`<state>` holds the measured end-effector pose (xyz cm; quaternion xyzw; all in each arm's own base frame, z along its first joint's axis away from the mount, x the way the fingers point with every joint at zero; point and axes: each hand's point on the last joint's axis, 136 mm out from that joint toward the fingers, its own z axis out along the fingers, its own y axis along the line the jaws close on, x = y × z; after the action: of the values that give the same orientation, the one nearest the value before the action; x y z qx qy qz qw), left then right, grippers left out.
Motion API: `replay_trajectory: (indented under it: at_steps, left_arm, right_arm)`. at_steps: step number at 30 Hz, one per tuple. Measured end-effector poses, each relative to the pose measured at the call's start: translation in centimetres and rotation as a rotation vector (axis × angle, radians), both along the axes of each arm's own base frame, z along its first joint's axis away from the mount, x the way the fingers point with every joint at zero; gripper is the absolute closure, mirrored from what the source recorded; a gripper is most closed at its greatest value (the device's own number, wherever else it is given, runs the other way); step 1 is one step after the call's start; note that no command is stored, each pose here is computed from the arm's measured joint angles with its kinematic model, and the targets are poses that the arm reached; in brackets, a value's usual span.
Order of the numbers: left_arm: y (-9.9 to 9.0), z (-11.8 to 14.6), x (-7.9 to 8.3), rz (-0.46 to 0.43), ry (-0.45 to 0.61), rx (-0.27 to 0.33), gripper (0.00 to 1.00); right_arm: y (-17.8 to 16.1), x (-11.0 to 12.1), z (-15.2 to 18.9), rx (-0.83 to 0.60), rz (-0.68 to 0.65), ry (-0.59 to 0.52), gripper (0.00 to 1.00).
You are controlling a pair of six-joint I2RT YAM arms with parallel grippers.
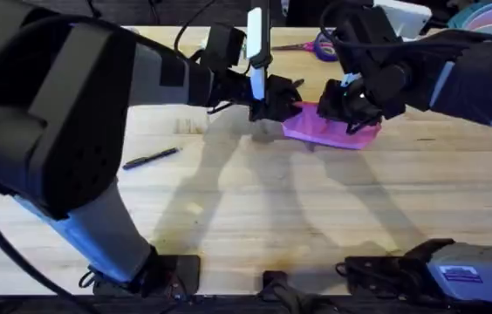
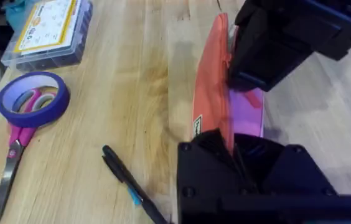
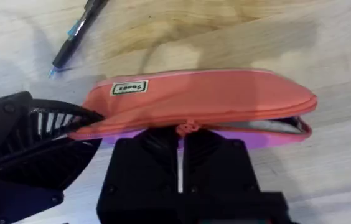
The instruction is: Unzip the bag, pick up the pens from the table one at a time and place them inside, then zip the bag closed.
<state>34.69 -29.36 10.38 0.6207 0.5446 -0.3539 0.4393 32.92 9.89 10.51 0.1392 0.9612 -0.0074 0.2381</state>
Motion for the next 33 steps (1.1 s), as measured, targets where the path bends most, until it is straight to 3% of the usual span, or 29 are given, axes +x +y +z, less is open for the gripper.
replay_trajectory:
  at_steps: [8,17,26,33]
  left_arm:
    - [0.0,0.0,0.0,0.000,0.000,0.000,0.958]
    - [0.1,0.0,0.0,0.000,0.001,-0.002,0.958]
    - [0.3,0.0,0.2,0.007,0.000,-0.001,0.958]
    - [0.3,0.0,0.2,0.007,0.001,-0.001,0.958]
  right_arm:
    - [0.5,-0.1,0.3,0.022,0.030,0.001,0.966]
    - [2.9,-0.3,4.0,0.161,0.163,-0.087,0.967]
    - [4.9,1.0,4.6,0.214,0.244,-0.138,0.967]
    - [8.3,1.3,4.1,0.263,0.337,-0.152,0.968]
